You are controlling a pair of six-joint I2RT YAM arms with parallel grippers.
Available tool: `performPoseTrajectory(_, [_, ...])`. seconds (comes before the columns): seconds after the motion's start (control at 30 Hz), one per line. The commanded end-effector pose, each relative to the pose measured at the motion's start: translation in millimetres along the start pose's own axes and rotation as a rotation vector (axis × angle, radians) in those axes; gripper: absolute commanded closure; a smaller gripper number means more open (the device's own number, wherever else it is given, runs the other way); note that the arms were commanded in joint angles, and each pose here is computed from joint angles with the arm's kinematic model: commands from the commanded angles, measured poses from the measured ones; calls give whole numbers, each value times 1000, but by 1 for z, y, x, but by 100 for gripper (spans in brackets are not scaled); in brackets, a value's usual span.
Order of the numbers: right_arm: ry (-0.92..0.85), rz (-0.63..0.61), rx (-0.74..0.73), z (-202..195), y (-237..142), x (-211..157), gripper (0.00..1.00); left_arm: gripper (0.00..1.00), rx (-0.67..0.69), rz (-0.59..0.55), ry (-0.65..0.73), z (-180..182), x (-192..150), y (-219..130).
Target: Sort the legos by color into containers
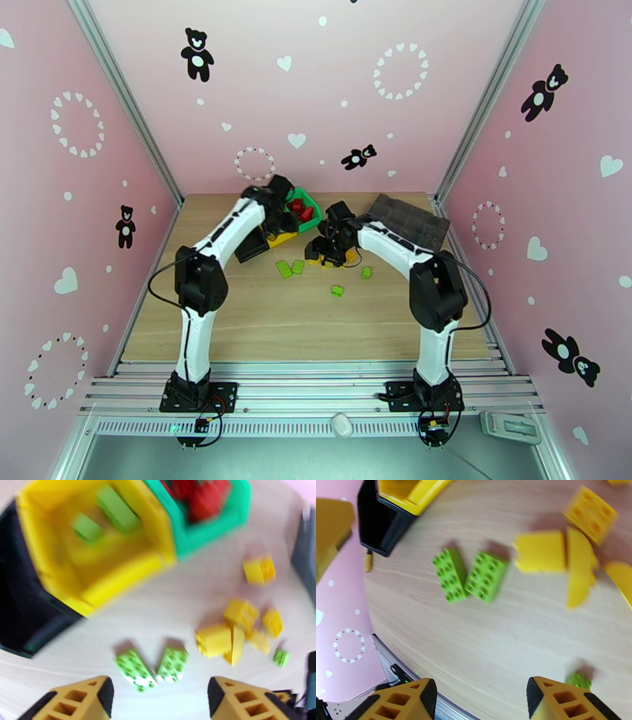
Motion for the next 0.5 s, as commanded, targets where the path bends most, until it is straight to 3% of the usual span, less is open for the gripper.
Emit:
performPoseTrajectory(0.0, [21,-29,-47,-14,-15,-14,35,34,39,44,48,-9,-13,26])
performPoseTrajectory(0.2, [42,-25,-71,-32,-21,-37,35,36,71,133,118,-29,-31,66])
performPoseTrajectory(0.47, [50,-35,-65,-38,-31,-51,36,38,95,199,131,-29,-40,98])
Point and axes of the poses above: each hand's point on the last joint's axis, 136 mm out from that joint toward the fingers, its own y axis out along the fingers, its own z axis along the line the jaws close on, x = y × z, the point moved 7 cm from there along -y, back along the fingers, and after that the axes turned 10 degrees about y, right-handed, at the moved point
